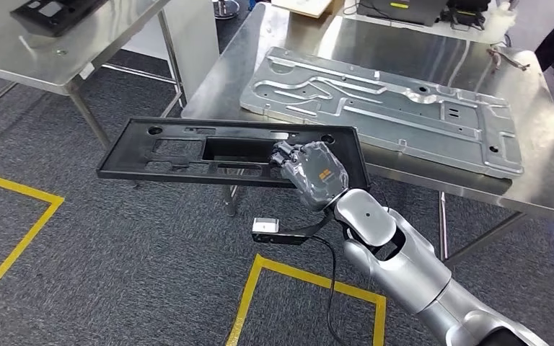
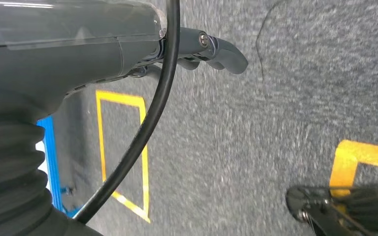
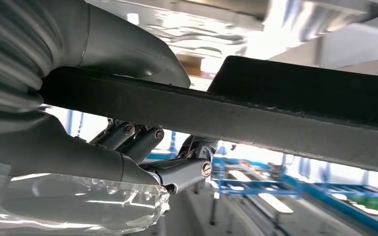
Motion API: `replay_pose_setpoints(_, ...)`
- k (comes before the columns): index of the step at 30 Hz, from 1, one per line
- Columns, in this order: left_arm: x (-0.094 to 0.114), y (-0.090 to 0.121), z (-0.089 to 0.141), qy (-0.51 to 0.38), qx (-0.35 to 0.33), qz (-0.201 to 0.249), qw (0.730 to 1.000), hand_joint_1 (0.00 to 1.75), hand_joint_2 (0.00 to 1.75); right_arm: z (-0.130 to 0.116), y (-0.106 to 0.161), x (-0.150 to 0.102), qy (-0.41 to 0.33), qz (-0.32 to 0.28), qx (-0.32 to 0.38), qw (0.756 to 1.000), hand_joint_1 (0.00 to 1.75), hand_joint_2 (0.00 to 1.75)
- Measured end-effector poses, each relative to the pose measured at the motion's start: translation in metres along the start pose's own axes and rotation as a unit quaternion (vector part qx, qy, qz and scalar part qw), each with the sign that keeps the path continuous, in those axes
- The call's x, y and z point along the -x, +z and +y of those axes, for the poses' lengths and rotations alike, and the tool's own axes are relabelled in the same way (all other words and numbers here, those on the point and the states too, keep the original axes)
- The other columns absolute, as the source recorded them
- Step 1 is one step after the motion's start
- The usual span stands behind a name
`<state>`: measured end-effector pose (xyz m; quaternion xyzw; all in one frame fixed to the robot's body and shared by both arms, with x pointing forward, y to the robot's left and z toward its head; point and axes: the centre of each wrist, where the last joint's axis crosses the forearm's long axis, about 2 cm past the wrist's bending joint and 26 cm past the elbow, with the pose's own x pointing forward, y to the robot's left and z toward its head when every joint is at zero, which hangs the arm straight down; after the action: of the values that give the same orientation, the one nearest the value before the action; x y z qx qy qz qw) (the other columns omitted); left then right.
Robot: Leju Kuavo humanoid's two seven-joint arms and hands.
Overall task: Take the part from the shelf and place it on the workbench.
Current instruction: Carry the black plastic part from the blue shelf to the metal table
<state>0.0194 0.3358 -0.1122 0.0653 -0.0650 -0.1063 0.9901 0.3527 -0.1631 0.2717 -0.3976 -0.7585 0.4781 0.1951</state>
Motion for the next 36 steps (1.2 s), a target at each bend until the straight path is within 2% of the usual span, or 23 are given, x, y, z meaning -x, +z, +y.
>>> replay_pose_setpoints(6,-0.0013,-0.0001,-0.0002,-0.001,0.004,-0.001,1.0,0.0,1.75,-0.0003,0.0045,0.0091,0.006,0.009,-0.002,1.0,1.69,1.75)
replay_pose_setpoints(36,-0.0021,-0.0002,0.0008,-0.009,0.007,0.0,1.0,0.0,1.75,-0.0015,0.0013,0.0113,0.012,0.006,-0.004,1.0,1.69,1.75)
